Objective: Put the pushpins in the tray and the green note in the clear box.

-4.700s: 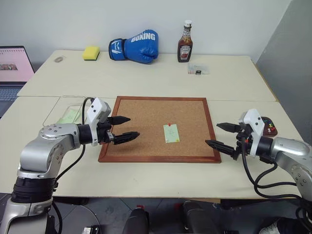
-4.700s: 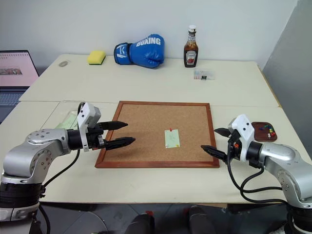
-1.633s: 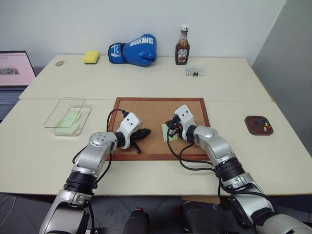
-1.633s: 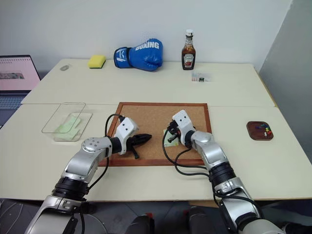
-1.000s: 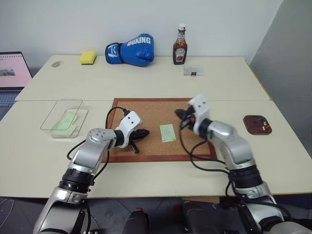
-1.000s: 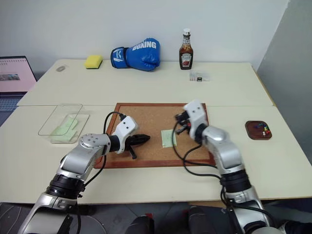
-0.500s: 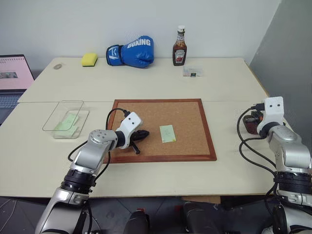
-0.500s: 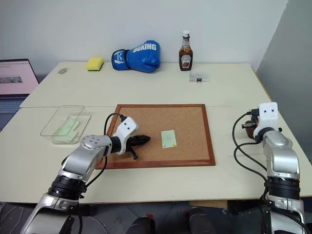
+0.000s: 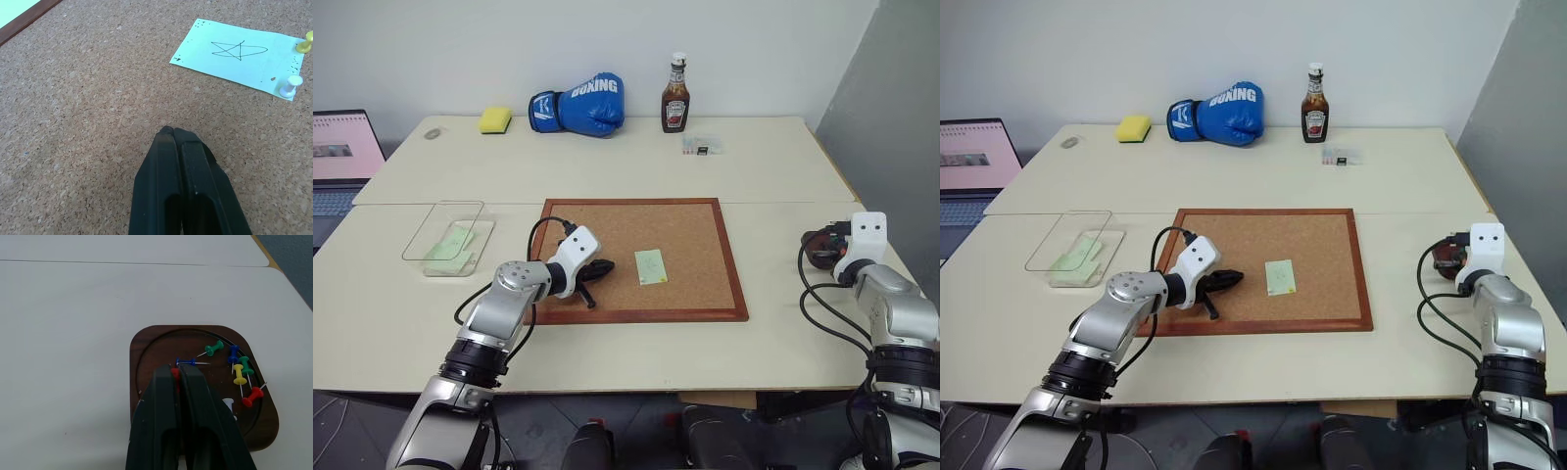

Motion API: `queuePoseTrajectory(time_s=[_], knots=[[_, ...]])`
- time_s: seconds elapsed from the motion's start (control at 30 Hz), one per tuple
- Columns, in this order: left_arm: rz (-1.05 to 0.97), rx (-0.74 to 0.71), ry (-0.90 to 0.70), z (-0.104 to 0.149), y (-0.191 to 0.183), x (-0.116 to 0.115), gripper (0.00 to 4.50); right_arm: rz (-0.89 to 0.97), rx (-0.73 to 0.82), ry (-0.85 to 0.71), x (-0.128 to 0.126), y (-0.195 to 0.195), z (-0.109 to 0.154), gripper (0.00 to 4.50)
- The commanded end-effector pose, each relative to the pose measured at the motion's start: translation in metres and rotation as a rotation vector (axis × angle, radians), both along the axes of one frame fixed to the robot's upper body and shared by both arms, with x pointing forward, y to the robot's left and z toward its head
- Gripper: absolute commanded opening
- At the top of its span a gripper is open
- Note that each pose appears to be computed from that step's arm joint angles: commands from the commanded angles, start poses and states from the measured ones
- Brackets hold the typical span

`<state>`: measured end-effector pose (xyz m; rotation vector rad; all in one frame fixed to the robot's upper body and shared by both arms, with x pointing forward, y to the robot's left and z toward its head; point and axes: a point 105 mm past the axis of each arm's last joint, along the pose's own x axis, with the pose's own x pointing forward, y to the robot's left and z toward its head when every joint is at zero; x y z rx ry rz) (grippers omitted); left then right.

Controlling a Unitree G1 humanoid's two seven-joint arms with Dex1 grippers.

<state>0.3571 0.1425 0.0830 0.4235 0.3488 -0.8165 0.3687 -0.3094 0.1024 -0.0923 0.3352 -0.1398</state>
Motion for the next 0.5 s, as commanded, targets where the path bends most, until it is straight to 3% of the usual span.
queuePoseTrajectory(time_s=[0.03, 0.33, 0.47, 0.5], knots=[[0.079, 0.065, 0.081, -0.028, 0.017, -0.002, 0.0, -0.027, -0.035, -0.066, 0.005, -0.012, 0.022, 1.16], [0.076, 0.067, 0.082, -0.028, 0.017, -0.002, 0.0, -0.003, -0.104, -0.123, 0.006, -0.013, 0.039, 3.05], [0.075, 0.067, 0.082, -0.028, 0.018, -0.001, 0.0, 0.115, -0.099, -0.229, 0.008, 0.012, 0.065, 3.82], [0.075, 0.067, 0.083, -0.028, 0.018, -0.001, 0.0, 0.163, -0.093, -0.245, 0.008, 0.021, 0.069, 3.82]])
